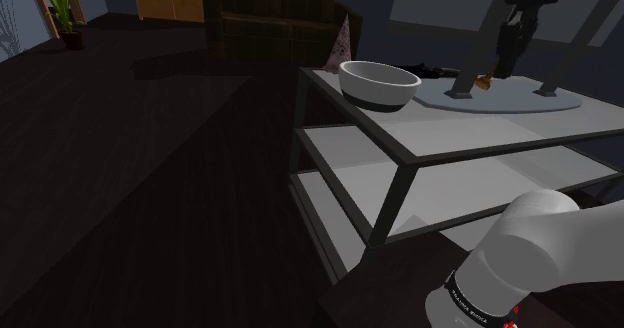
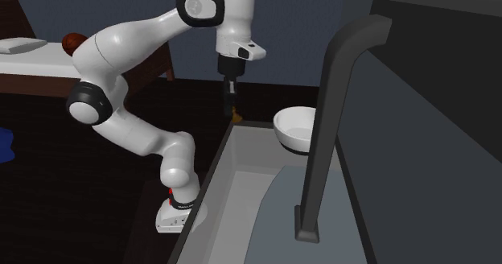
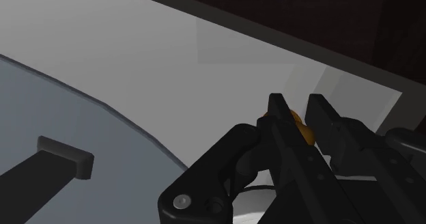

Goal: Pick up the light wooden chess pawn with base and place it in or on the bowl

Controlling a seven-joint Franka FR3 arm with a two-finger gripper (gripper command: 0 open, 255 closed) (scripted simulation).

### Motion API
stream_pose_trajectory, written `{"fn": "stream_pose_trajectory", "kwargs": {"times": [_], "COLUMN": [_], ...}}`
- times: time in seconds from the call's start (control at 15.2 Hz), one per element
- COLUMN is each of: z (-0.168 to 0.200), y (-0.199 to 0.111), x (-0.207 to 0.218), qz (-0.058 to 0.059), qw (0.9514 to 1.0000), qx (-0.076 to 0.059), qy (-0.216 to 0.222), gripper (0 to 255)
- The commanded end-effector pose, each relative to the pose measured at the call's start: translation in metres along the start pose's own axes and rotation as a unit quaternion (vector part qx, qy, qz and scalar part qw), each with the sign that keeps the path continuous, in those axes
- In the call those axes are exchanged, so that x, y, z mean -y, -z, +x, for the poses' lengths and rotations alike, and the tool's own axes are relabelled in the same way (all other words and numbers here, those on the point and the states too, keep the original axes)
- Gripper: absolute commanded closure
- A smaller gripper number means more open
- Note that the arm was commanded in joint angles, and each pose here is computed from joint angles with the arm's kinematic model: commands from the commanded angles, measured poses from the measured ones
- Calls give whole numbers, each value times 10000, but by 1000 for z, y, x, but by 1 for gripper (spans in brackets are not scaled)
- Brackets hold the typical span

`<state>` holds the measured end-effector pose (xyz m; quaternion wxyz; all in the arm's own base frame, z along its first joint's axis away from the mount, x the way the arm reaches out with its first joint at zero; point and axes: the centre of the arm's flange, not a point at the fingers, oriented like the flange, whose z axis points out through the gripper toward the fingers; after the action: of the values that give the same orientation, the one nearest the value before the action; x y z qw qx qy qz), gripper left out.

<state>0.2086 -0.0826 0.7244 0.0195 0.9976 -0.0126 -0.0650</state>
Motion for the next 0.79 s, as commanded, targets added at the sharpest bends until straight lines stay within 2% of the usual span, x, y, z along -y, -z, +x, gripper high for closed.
{"fn": "stream_pose_trajectory", "kwargs": {"times": [0.0, 0.33, 0.73], "z": [0, -3, 74], "y": [10, 31, 46], "x": [0, -1, 5], "qz": [0, 0, 0], "qw": [10000, 10000, 10000], "qx": [1, 1, 1], "qy": [1, 1, 1], "gripper": [255, 255, 255]}}
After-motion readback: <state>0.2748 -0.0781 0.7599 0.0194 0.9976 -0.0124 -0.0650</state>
